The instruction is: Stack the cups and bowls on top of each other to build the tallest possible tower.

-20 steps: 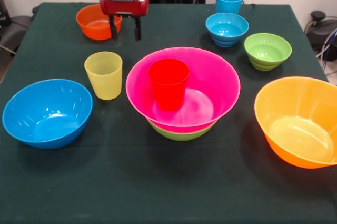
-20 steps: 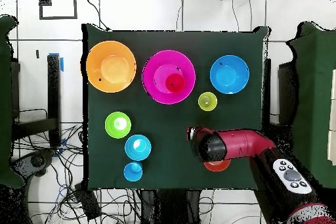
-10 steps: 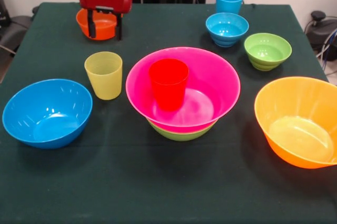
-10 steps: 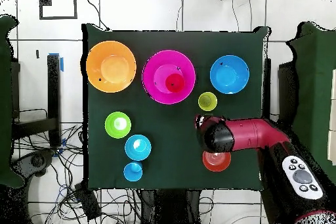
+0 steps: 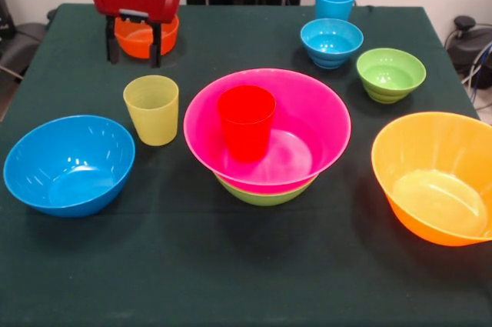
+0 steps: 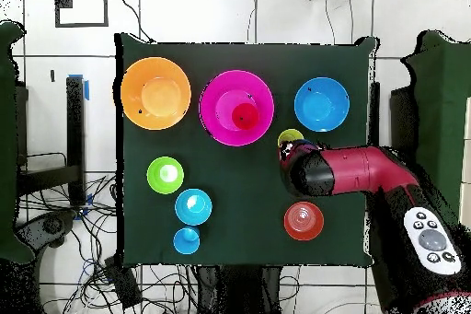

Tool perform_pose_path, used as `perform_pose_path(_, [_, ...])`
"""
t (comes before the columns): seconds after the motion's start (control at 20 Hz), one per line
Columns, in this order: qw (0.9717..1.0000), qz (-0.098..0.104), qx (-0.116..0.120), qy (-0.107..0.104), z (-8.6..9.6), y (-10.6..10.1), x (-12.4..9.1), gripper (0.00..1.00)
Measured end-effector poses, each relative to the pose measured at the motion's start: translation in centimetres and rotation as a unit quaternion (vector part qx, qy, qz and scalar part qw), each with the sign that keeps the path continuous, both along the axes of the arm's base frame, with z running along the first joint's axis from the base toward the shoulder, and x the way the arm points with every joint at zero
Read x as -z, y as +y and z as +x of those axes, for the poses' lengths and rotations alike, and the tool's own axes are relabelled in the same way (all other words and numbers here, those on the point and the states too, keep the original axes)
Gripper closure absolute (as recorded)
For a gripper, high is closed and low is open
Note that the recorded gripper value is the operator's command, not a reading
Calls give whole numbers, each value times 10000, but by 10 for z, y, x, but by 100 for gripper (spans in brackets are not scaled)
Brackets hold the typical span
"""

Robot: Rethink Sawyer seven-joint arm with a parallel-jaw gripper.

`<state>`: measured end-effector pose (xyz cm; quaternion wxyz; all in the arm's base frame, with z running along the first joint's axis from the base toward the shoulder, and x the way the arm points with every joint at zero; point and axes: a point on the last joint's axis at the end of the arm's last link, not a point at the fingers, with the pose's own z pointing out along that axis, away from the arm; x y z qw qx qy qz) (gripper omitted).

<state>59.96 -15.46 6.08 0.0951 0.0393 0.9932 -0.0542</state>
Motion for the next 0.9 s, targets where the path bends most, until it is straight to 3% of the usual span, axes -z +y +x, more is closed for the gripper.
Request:
perform_pose_path(0.45, [9999,80,38,-126,24,-3,17,0])
perform_pose_path(0.9, [9999,141,12,-25,21,-4,43,0])
